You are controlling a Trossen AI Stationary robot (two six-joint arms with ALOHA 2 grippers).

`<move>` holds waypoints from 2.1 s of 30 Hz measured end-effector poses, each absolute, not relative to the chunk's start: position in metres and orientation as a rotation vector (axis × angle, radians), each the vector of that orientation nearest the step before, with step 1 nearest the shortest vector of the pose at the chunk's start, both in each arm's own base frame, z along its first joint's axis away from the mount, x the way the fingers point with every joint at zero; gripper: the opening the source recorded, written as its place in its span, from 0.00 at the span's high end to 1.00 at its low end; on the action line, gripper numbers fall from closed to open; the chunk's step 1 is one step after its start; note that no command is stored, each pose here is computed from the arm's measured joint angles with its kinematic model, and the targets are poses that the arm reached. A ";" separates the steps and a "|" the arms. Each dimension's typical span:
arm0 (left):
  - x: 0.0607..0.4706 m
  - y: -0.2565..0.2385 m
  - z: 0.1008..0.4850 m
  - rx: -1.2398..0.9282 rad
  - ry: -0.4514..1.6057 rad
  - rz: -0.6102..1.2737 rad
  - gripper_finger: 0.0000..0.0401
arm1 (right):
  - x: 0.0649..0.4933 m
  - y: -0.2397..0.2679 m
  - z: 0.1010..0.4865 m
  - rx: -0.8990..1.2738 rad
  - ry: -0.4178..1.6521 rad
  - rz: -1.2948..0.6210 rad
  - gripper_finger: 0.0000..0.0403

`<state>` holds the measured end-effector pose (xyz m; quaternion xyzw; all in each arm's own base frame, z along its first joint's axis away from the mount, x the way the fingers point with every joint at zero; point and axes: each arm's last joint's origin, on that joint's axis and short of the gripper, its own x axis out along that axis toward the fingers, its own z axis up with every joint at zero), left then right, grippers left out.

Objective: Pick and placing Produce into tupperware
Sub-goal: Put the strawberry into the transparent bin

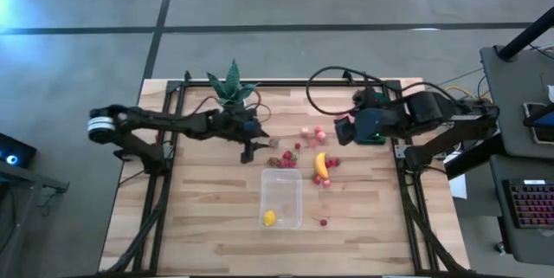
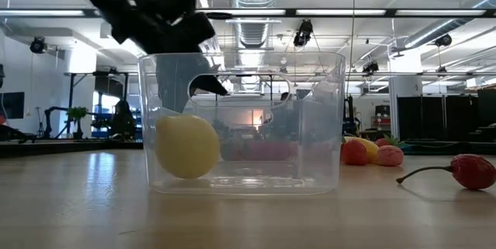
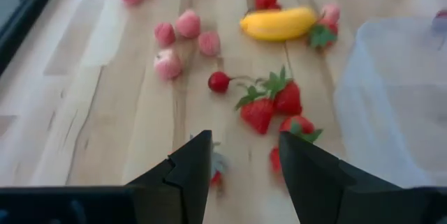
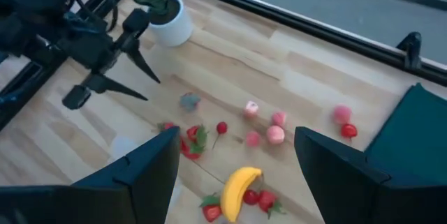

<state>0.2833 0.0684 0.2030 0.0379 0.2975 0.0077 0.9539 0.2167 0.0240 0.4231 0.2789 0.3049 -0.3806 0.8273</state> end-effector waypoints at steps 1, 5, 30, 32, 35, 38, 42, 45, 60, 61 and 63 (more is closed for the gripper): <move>0.287 0.071 0.200 0.077 0.629 0.014 0.62 | 0.214 0.023 0.422 0.596 0.647 -0.811 0.33; 0.296 0.084 0.180 0.067 0.751 0.038 0.62 | 0.207 0.022 0.417 0.601 0.652 -0.822 0.33; 0.321 0.099 0.169 0.030 0.814 0.144 0.62 | 0.182 0.016 0.399 0.610 0.670 -0.852 0.33; 0.322 0.099 0.170 0.044 0.803 0.141 0.62 | 0.180 0.016 0.397 0.613 0.673 -0.857 0.33; 0.322 0.099 0.172 0.083 0.795 0.130 0.62 | 0.178 0.016 0.391 0.621 0.678 -0.871 0.33; 0.321 0.098 0.179 0.062 0.773 0.145 0.62 | 0.176 0.015 0.387 0.636 0.678 -0.885 0.33; 0.323 0.099 0.196 -0.033 0.705 0.205 0.62 | 0.174 0.015 0.386 0.645 0.674 -0.889 0.33; 0.327 0.100 0.206 -0.029 0.660 0.216 0.62 | 0.173 0.015 0.387 0.651 0.665 -0.884 0.33; 0.331 0.101 0.223 0.021 0.647 0.185 0.36 | 0.172 0.014 0.389 0.656 0.658 -0.880 0.33; 0.329 0.099 0.219 0.060 0.680 0.150 0.36 | 0.172 0.014 0.389 0.656 0.658 -0.880 0.33; 0.325 0.095 0.211 0.151 0.732 0.073 0.35 | 0.172 0.014 0.389 0.655 0.658 -0.880 0.33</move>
